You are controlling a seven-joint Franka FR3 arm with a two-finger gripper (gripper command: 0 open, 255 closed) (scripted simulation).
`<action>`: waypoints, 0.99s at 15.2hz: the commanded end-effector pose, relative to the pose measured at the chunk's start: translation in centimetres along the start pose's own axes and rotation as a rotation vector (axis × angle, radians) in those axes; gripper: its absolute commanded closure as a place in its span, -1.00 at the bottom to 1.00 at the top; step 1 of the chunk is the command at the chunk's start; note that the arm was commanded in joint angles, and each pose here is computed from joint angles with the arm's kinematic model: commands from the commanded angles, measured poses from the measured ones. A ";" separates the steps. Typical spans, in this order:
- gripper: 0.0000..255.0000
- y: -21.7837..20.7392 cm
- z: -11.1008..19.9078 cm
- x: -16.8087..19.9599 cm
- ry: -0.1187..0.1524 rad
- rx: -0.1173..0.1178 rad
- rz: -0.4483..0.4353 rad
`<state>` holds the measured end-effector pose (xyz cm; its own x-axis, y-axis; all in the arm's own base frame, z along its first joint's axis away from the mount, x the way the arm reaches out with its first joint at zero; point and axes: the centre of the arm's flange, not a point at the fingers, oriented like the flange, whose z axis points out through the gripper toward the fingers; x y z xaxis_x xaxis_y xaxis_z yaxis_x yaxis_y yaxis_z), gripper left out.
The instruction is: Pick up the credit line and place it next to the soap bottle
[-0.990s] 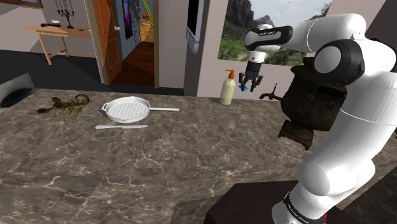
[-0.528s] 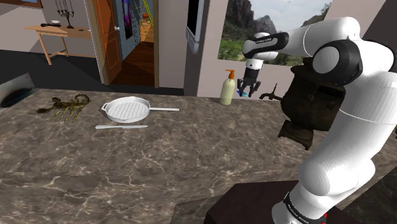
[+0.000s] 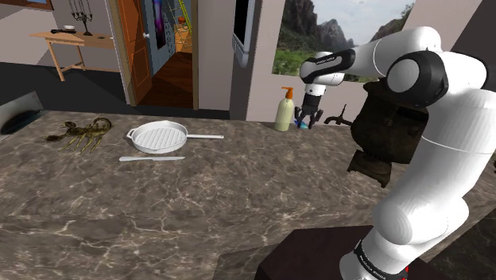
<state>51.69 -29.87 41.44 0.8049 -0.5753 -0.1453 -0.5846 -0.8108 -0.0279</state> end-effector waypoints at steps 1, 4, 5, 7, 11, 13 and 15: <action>1.00 0.0 1.1 0.2 0.000 0.000 0.000; 1.00 0.0 2.7 0.4 0.000 0.000 0.000; 1.00 0.0 3.2 0.5 0.000 0.000 0.000; 1.00 0.1 4.3 0.7 0.000 0.000 0.000; 1.00 0.1 6.5 1.0 0.000 0.000 0.000; 1.00 0.1 6.5 1.0 0.000 0.000 0.000; 1.00 0.1 6.5 1.0 0.000 0.000 0.000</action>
<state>51.75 -29.85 34.93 0.8049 -0.5753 -0.1451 -0.5846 -0.8108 -0.0280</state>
